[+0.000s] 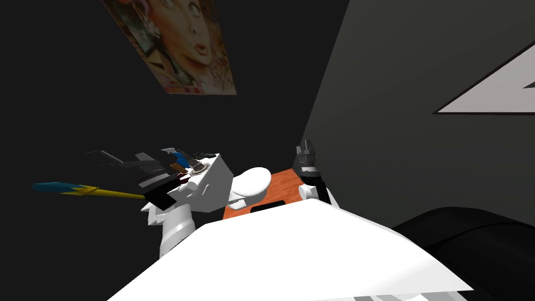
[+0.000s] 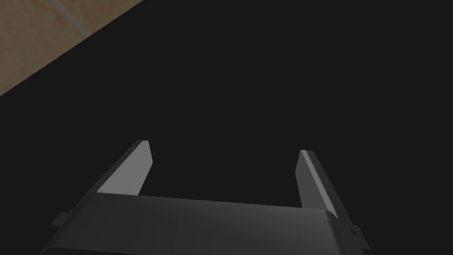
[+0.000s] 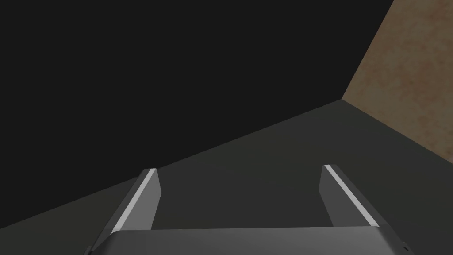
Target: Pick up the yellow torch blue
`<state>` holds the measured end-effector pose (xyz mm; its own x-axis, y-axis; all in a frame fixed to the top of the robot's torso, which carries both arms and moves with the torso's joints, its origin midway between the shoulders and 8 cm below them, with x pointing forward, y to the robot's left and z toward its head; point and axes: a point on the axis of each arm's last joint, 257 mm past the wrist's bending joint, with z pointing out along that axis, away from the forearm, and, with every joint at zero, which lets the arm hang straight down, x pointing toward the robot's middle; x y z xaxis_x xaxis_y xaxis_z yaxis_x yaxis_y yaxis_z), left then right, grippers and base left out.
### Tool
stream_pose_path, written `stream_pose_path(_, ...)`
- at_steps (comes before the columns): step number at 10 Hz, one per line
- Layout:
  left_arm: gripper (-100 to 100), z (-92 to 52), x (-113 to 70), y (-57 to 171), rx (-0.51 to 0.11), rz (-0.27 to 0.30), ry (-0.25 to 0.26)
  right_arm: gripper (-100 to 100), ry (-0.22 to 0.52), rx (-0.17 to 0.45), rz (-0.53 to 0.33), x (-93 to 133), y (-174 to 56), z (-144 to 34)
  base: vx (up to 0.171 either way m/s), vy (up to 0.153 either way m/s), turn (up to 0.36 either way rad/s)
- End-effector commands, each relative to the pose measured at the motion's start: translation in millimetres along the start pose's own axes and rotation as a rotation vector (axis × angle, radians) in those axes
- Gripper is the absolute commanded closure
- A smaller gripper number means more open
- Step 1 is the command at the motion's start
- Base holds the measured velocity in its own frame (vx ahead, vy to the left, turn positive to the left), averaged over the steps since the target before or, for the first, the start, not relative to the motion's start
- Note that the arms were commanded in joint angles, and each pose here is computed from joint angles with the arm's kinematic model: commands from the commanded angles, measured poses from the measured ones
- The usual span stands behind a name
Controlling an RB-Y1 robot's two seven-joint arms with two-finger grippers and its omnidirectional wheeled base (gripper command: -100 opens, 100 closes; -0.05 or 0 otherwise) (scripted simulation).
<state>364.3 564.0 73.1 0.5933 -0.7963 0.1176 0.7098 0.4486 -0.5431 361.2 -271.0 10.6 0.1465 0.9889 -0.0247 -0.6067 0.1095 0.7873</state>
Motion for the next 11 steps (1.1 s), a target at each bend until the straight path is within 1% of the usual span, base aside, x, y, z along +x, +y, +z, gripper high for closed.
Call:
stream_pose_path(1, -100, 6.3, -24.3, 3.3, 0.017, -0.012, -0.082, 0, 0.0, 0.0, 0.0, 0.0, 0.0, 0.0, -0.029, -0.03, -0.119)
stream_pose_path(2, -100, 8.3, -26.9, 5.9, 0.016, -0.015, -0.096, 0, 0.0, 0.0, 0.0, 0.0, 0.0, 0.0, -0.02, -0.021, -0.078)
stream_pose_path(3, -100, 13.1, -47.3, 1.2, 0.047, -0.025, -0.162, 0, 0.0, 0.0, 0.0, 0.0, 0.0, 0.0, -0.027, -0.018, -0.158)
stream_pose_path(4, -100, 12.9, -48.7, 11.1, 0.032, -0.033, -0.18, 0, 0.0, 0.0, 0.0, 0.0, 0.0, 0.0, -0.024, -0.008, -0.059)
stream_pose_path(5, -100, 11.9, -71.7, 12.9, 0.046, -0.04, -0.252, 0, 0.0, 0.0, 0.0, 0.0, 0.0, 0.0, -0.03, -0.009, -0.117)
stream_pose_path(6, -100, 15.3, -69.9, 16.9, 0.046, -0.056, -0.267, 0, 0.0, 0.0, 0.0, 0.0, 0.0, 0.0, -0.028, -0.004, -0.049)
stream_pose_path(7, -100, 13.4, -93.1, 16.7, 0.066, -0.065, -0.342, 0, 0.0, 0.0, 0.0, 0.0, 0.0, 0.0, -0.036, -0.006, -0.126)
stream_pose_path(8, -100, 15.7, -90.1, 23.4, 0.059, -0.082, -0.357, 0, 0.0, 0.0, 0.0, 0.0, 0.0, 0.0, -0.034, 0.0, -0.052)
stream_pose_path(9, -100, 12.2, -111.4, 25.4, 0.076, -0.098, -0.435, 0, 0.0, 0.0, 0.0, 0.0, 0.0, 0.0, -0.05, 0.008, -0.093)
stream_pose_path(10, -100, 14.0, -108.9, 30.7, 0.071, -0.113, -0.449, 0, 0.0, 0.0, 0.0, 0.0, 0.0, 0.0, -0.044, 0.006, -0.054)
stream_pose_path(11, -100, 9.1, -129.3, 32.1, 0.09, -0.129, -0.526, 0, 0.0, 0.0, 0.0, 0.0, 0.0, 0.0, -0.051, 0.005, -0.078)
